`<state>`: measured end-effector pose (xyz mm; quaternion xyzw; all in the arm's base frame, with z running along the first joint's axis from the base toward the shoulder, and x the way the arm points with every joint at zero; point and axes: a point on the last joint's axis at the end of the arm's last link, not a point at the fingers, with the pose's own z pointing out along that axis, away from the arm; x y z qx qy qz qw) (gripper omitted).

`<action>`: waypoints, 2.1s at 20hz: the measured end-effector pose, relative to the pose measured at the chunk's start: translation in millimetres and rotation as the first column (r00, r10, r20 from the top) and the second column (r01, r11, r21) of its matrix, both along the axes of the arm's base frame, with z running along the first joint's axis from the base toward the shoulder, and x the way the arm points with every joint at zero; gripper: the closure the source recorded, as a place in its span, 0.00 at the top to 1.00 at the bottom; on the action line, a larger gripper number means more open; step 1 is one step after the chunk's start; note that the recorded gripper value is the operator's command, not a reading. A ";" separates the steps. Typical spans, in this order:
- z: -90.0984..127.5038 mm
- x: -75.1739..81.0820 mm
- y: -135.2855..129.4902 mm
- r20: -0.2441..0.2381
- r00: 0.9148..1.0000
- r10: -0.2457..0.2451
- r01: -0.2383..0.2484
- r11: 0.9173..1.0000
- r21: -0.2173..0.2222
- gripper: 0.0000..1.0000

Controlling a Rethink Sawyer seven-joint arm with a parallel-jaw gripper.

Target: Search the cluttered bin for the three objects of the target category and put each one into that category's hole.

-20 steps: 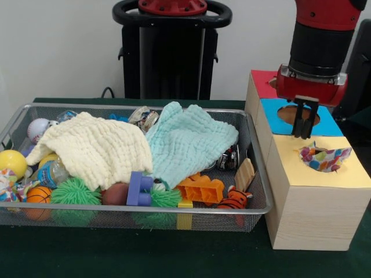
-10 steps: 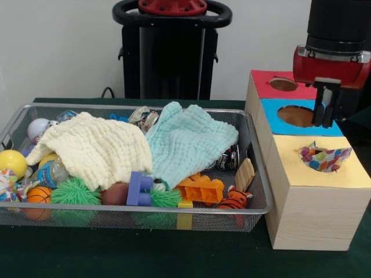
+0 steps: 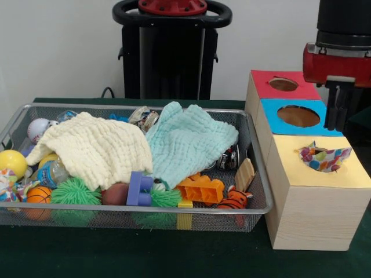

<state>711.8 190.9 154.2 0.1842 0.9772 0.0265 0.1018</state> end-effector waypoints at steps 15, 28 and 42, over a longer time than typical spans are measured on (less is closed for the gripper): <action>-54.3 15.5 -0.5 0.077 0.997 -0.003 0.004 1.000 -0.017 0.00; -73.4 9.2 1.8 0.051 0.999 0.002 -0.001 1.000 -0.021 0.00; -74.7 1.4 4.6 -0.011 1.000 0.007 -0.007 1.000 -0.009 0.00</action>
